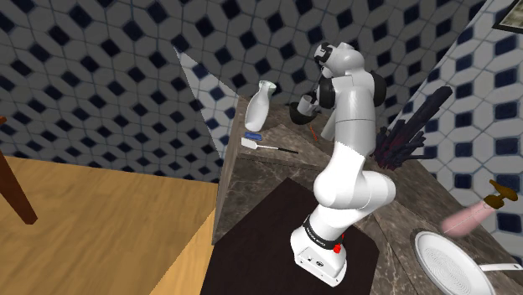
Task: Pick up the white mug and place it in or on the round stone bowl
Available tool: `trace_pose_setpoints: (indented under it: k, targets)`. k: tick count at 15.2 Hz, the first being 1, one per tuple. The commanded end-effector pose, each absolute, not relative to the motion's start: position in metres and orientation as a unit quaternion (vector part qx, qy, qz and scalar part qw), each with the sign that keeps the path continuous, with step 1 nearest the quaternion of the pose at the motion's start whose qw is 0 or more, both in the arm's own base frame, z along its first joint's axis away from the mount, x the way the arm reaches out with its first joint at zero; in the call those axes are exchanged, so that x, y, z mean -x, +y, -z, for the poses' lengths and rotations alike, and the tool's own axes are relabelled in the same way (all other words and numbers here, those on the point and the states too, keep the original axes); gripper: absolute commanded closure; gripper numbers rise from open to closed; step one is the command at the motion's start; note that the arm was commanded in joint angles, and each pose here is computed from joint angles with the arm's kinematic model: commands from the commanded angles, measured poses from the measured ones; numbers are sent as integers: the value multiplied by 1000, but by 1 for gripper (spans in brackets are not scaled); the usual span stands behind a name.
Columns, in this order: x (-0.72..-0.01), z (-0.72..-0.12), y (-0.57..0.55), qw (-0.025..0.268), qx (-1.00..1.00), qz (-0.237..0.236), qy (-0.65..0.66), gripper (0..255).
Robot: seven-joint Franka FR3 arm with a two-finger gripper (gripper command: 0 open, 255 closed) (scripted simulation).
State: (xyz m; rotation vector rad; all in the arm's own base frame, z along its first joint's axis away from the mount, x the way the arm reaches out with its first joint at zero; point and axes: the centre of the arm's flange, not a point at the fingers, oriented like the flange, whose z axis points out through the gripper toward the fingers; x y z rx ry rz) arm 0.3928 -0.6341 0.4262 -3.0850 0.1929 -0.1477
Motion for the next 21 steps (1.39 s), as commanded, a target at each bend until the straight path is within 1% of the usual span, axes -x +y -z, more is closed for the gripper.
trace_pose_setpoints:
  k: [1,5,6,11,15,21]
  targets:
    - [-393,-425,-634,23,997,48,62,255]
    - [-393,-425,-634,23,997,48,62,255]
    - [-393,-425,-634,23,997,48,62,0]
    - [-393,-425,-634,23,997,48,62,0]
    - [-388,-475,-636,23,997,48,62,0]
    - [-388,-475,-636,23,997,48,62,0]
